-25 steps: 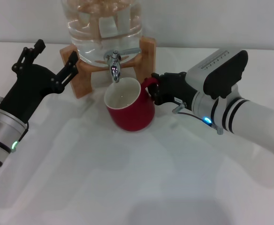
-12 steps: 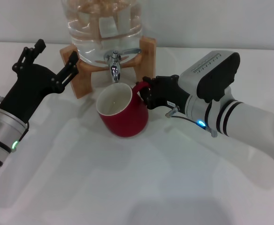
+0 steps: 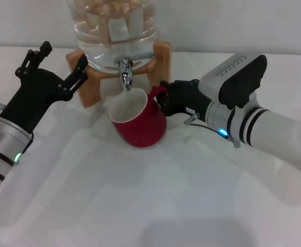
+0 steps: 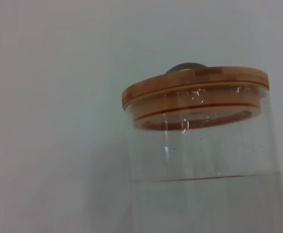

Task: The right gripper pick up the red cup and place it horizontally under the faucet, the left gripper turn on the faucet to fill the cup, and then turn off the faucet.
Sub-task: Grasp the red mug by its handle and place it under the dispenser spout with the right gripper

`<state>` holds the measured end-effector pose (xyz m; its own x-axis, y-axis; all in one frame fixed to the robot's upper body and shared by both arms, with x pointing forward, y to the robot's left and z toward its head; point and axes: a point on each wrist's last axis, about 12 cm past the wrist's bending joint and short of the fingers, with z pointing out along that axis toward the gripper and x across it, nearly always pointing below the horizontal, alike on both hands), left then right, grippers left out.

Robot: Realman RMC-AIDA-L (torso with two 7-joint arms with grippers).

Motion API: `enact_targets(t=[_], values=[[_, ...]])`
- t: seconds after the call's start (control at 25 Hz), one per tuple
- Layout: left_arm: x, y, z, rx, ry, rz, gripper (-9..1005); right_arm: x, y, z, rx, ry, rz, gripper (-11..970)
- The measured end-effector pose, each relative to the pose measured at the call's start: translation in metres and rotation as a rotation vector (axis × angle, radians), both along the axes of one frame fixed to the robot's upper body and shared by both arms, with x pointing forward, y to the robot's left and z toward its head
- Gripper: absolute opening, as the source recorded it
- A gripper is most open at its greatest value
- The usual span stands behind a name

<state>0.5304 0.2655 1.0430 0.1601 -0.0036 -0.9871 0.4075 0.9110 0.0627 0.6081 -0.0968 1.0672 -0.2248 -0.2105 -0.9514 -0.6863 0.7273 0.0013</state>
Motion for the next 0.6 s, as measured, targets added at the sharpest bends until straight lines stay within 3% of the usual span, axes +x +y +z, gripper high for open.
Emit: enact_targets(t=[0.6], values=[[0.0048,-0.0049,0.0010,0.009,0.006,-0.015,876,0.0020,-0.0035,0.0005,0.014,0.004,-0.024,178]])
